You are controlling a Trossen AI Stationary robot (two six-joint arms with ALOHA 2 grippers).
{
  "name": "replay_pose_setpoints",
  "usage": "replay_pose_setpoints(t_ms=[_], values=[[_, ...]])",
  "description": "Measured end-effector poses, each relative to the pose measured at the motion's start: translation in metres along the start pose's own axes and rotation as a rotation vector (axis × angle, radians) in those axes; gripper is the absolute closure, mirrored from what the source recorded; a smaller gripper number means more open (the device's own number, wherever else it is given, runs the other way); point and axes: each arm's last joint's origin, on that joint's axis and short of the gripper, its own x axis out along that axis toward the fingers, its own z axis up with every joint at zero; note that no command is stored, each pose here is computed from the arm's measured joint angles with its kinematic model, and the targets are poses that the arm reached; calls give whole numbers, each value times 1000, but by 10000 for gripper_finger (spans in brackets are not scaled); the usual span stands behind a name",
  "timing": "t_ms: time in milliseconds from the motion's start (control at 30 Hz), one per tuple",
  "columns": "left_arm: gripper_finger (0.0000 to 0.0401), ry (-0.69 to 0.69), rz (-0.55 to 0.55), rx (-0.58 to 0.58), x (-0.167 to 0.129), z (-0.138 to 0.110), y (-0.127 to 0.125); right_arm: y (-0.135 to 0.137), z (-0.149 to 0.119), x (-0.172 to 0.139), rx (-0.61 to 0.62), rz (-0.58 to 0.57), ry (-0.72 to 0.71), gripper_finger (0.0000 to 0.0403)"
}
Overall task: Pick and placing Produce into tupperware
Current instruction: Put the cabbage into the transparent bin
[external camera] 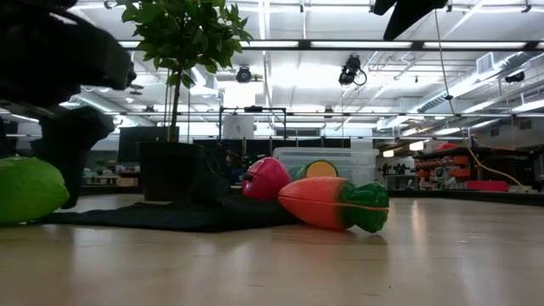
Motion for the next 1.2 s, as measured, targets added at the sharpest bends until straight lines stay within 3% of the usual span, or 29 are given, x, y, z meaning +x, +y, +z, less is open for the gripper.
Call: replay_pose_setpoints(t_ms=[300,800,1200], values=[[44,40,-13,-29,4,-2,0,0,0,0,1,0,-1,80],[169,60,-44,-59,4,-2,-2,0,0,0,1,0,-1,80],[153,135,-175,-169,-9,-4,-4,0,0,0,-4,0,0,80]])
